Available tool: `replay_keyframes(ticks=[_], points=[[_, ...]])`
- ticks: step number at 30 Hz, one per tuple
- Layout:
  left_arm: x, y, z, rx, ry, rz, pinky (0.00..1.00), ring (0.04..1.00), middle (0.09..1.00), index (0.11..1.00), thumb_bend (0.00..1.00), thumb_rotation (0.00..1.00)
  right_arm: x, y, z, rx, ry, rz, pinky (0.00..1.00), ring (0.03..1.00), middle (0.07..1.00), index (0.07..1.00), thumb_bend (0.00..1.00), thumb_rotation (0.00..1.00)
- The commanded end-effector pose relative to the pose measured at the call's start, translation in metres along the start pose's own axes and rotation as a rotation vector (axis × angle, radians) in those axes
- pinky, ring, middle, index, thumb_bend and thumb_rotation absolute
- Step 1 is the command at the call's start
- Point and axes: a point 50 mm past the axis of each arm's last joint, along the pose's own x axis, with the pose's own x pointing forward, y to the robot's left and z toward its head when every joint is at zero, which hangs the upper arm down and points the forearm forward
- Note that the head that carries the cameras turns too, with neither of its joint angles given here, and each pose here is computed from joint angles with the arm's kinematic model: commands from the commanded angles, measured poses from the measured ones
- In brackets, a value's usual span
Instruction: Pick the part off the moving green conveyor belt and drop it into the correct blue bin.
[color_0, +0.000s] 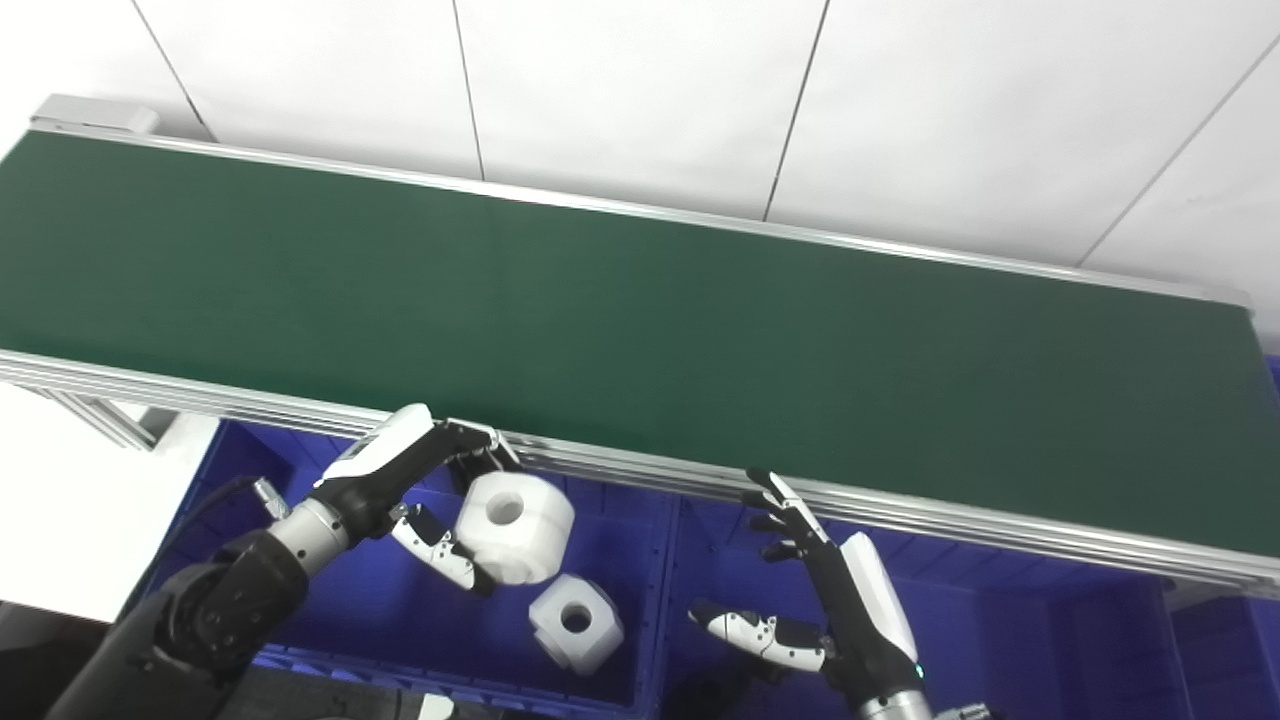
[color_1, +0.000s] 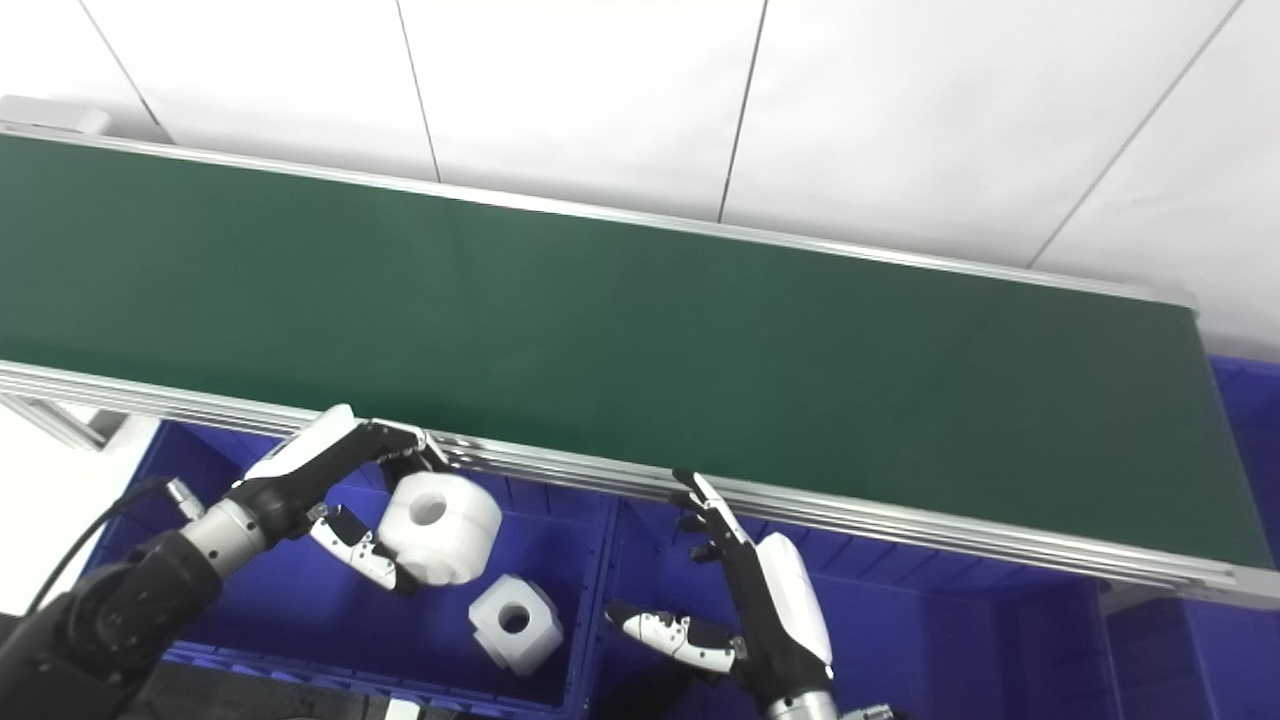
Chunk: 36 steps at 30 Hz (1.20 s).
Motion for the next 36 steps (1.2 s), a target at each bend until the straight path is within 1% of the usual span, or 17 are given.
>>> replay_keyframes(ticks=[1,7,8,9,10,11,12,14,18,19,21,23,25,27,30,34,36], points=[[0.004,0.011,0.007,0.039,0.018,-0.011,0.48,0.519,0.467,0.519,0.51,0.0,0.001,-0.004,0.012,0.007,-0.03,-0.022,0.68,0.793,0.848,0.926,0.61,0.3],[0.007,0.01,0.009,0.076,0.152,-0.074,0.5,0.54,0.465,0.528,0.51,0.0,-0.001,-0.006,0.015,0.012,-0.03,-0.012,0.69,0.793,0.846,0.926,0.61,0.3],[0.007,0.01,0.009,0.091,0.176,-0.084,0.58,0.634,0.624,0.511,0.51,0.03,-0.001,-0.006,0.016,0.014,-0.032,-0.01,0.69,0.795,0.848,0.926,0.6,0.3],[0.009,0.009,0.008,0.133,0.201,-0.102,0.61,0.666,0.678,0.505,0.51,0.04,-0.001,-0.006,0.016,0.016,-0.031,-0.01,0.7,0.795,0.848,0.926,0.6,0.3],[0.01,0.008,0.007,0.163,0.218,-0.113,0.66,0.743,0.763,0.668,0.58,0.04,-0.001,-0.006,0.016,0.018,-0.03,-0.01,0.7,0.795,0.846,0.923,0.61,0.29],[0.011,0.007,0.006,0.202,0.239,-0.129,0.7,0.791,0.815,0.769,0.62,0.05,-0.001,-0.006,0.016,0.017,-0.029,-0.01,0.7,0.795,0.846,0.921,0.61,0.29],[0.011,0.006,0.006,0.227,0.254,-0.14,0.76,0.859,0.889,0.84,0.66,0.11,-0.001,-0.006,0.016,0.015,-0.028,-0.011,0.7,0.793,0.845,0.921,0.61,0.29],[0.011,0.006,0.007,0.242,0.257,-0.134,0.83,0.929,0.961,0.911,0.71,0.19,-0.001,-0.005,0.016,0.014,-0.029,-0.012,0.69,0.792,0.844,0.92,0.61,0.29],[0.008,0.006,0.012,0.175,0.171,-0.048,0.84,0.936,0.982,0.935,0.73,0.24,-0.001,-0.005,0.016,0.015,-0.029,-0.01,0.69,0.793,0.846,0.921,0.61,0.28],[0.006,0.005,0.015,0.129,0.13,-0.024,0.84,0.938,0.991,0.947,0.72,0.27,-0.002,-0.005,0.016,0.012,-0.029,-0.011,0.69,0.792,0.846,0.92,0.61,0.28],[0.002,0.003,0.02,0.008,0.033,0.031,0.83,0.93,0.985,0.936,0.71,0.22,-0.002,-0.005,0.016,0.01,-0.028,-0.012,0.68,0.788,0.842,0.917,0.61,0.29],[-0.001,-0.001,0.025,-0.119,-0.051,0.083,0.84,0.939,0.98,0.932,0.71,0.24,-0.003,-0.004,0.017,0.011,-0.026,-0.012,0.68,0.786,0.842,0.916,0.61,0.29],[-0.004,-0.008,0.04,-0.243,-0.115,0.115,0.88,0.954,0.974,0.93,0.72,0.3,-0.005,-0.005,0.017,0.014,-0.023,-0.009,0.68,0.786,0.842,0.917,0.61,0.28],[-0.006,-0.017,0.057,-0.345,-0.182,0.116,0.92,0.979,0.98,0.938,0.72,0.35,-0.007,-0.005,0.017,0.015,-0.019,-0.007,0.69,0.787,0.843,0.917,0.61,0.28],[-0.006,-0.028,0.076,-0.44,-0.26,0.099,0.9,0.953,0.967,0.922,0.7,0.32,-0.011,-0.006,0.016,0.017,-0.014,-0.006,0.69,0.789,0.845,0.915,0.61,0.28],[-0.002,-0.052,0.096,-0.532,-0.3,0.066,0.85,0.924,0.946,0.91,0.75,0.36,-0.017,-0.007,0.015,0.022,0.0,-0.002,0.71,0.796,0.854,0.92,0.61,0.28],[-0.002,-0.062,0.098,-0.551,-0.305,0.054,0.84,0.915,0.94,0.911,0.74,0.33,-0.021,-0.008,0.014,0.021,0.005,-0.004,0.71,0.797,0.856,0.922,0.61,0.29]])
